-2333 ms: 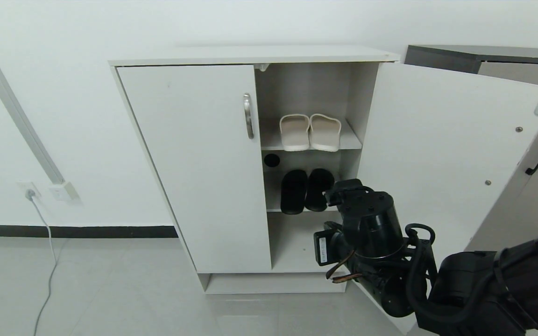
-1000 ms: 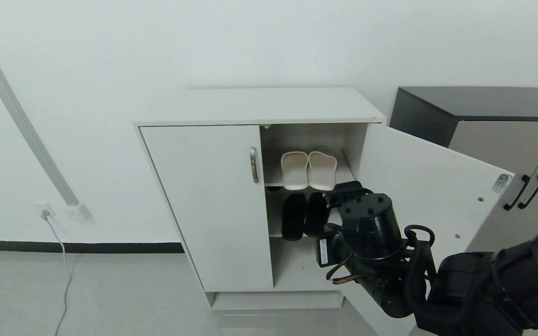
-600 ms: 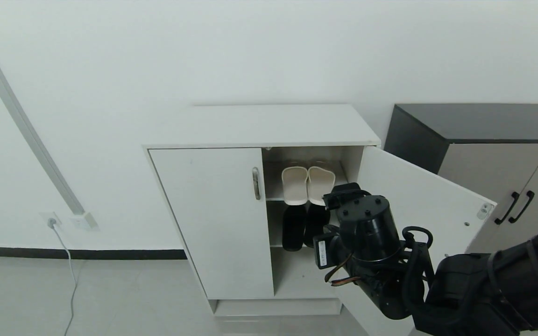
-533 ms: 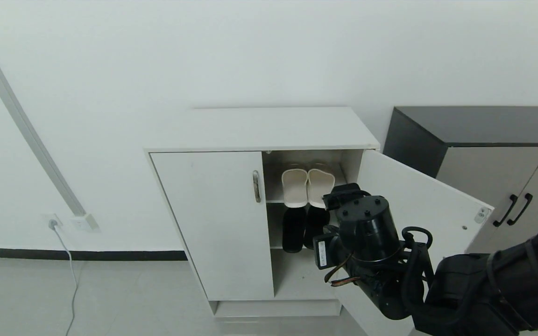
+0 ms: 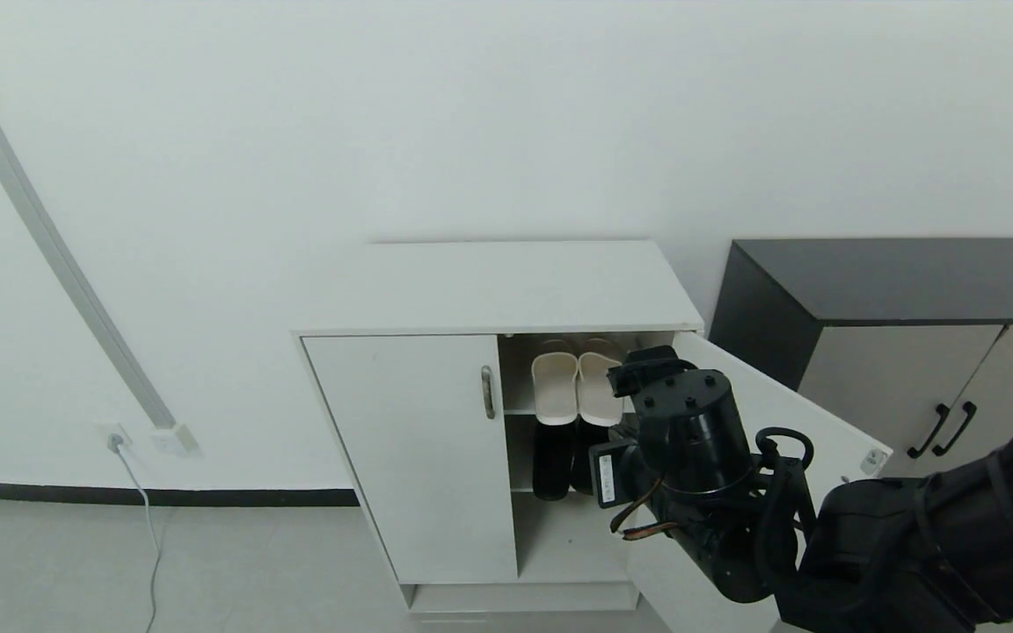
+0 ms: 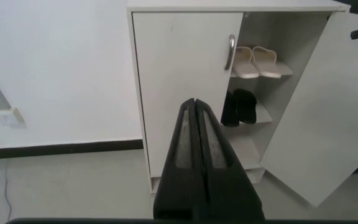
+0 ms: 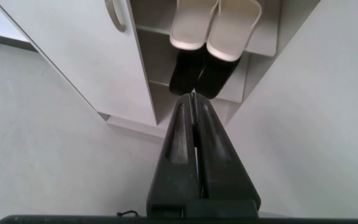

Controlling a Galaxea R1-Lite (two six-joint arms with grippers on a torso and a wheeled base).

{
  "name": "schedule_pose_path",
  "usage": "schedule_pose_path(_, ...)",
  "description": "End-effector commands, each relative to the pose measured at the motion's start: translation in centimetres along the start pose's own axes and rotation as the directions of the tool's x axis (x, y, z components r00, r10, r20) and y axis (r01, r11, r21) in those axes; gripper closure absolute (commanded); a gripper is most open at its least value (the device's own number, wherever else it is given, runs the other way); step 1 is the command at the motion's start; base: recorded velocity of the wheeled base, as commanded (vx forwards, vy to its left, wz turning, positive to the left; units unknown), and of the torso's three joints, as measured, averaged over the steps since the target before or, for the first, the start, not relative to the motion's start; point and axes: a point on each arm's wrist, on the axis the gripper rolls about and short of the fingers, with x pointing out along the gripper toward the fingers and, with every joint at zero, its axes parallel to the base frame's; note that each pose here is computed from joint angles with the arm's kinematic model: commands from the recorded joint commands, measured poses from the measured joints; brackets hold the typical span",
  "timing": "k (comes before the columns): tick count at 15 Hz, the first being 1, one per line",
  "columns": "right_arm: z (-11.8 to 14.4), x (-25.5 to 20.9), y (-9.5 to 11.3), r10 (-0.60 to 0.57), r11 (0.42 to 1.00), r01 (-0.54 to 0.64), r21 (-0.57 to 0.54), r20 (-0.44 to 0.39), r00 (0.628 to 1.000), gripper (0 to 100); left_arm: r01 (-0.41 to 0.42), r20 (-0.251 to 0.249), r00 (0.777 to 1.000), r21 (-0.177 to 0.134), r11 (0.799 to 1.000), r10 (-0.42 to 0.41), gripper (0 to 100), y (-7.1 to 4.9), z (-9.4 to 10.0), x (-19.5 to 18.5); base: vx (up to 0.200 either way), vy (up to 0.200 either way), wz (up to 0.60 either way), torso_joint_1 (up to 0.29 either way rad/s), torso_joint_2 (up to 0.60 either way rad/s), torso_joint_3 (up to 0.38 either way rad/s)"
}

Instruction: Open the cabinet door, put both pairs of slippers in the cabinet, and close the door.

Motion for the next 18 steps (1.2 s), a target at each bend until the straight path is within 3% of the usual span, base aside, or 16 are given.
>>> schedule_pose_path(1, -0.1, 0.0, 0.0, 0.000, 1.000, 0.000, -0.001, -0.001, 1.000, 100, 0.000, -0.001, 1.000, -0.001, 1.000, 0.000, 100, 0.0, 0.0, 0.0, 0.000, 0.000, 0.00, 0.246, -0.57, -0.325)
schedule_pose_path(11, -0.5, -0.1, -0.3, 0.005, 1.000, -0.005, 0.000, 0.019, 1.000, 100, 0.000, -0.001, 1.000, -0.001, 1.000, 0.000, 100, 0.0, 0.0, 0.0, 0.000, 0.000, 0.00, 0.217, -0.48, -0.272)
schedule_pose_path(18, -1.1, -0.1, -0.8, 0.013, 0.999, -0.013, -0.031, 0.002, 1.000, 100, 0.000, -0.001, 1.000, -0.001, 1.000, 0.000, 100, 0.0, 0.0, 0.0, 0.000, 0.000, 0.00, 0.015, -0.03, -0.019)
